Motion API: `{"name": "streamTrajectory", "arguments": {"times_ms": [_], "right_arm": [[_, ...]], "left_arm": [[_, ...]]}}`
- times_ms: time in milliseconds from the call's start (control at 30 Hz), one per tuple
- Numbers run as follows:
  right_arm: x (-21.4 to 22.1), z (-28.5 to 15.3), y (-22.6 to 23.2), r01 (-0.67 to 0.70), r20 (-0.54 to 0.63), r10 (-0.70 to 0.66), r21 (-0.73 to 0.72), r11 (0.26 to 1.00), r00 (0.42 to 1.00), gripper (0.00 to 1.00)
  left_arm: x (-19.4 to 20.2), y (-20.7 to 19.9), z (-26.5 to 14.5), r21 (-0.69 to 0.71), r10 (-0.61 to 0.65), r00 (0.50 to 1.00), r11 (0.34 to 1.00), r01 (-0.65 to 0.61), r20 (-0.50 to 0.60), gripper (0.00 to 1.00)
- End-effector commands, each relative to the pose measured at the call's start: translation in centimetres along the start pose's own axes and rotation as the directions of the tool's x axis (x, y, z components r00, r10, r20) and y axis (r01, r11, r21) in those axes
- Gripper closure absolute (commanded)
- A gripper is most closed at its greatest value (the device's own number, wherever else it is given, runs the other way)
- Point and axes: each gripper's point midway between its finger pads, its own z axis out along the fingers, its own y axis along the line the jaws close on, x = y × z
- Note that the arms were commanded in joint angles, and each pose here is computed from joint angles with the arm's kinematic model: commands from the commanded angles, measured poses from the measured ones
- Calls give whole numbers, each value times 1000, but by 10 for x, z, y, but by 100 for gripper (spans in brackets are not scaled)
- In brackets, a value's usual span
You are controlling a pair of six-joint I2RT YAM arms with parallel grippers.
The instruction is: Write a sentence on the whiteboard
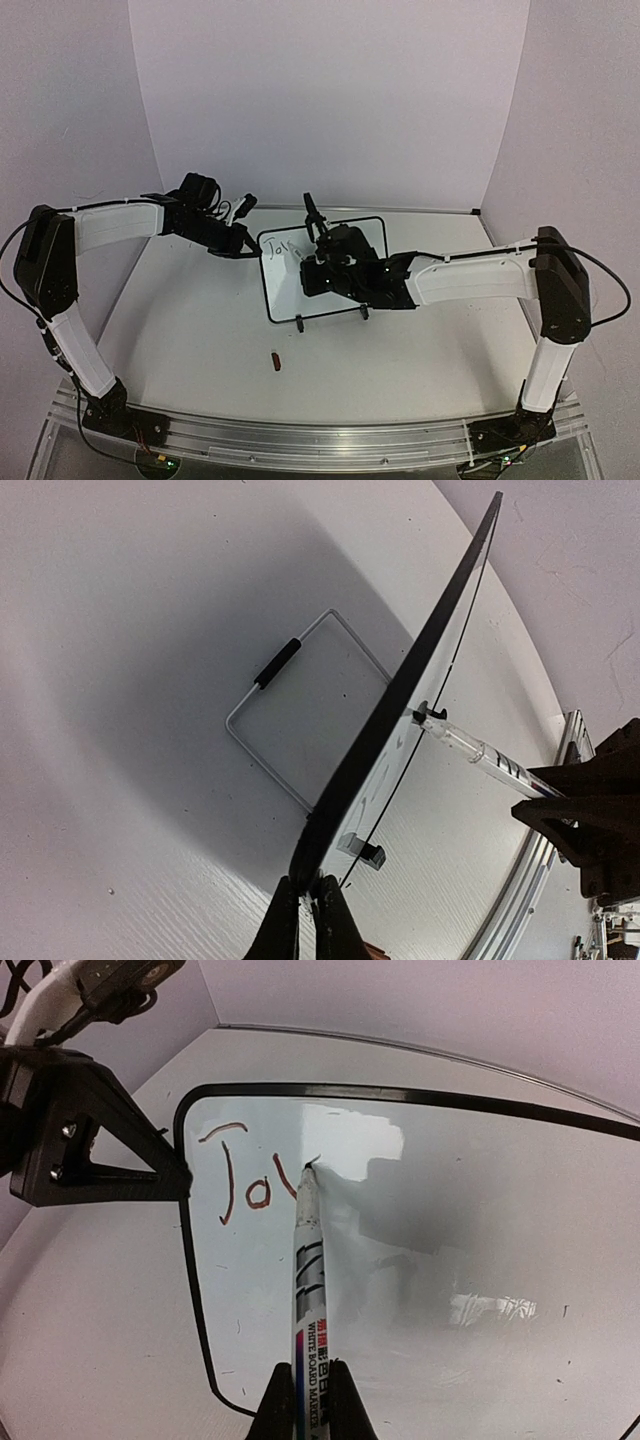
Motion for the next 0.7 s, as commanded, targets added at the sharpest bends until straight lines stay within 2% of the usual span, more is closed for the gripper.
{"name": "streamTrajectory", "arguments": {"times_ms": [0,667], "right_arm": [[14,2,2,-2,-30,2,-7,1000,1000,100],[39,-4,28,13,-79,-18,-62,998,997,100]], "left_arm": [[-7,-5,-4,-9,36,999,999,-36,1,100],[-8,-6,-6,-11,39,999,999,-39,6,100]]}}
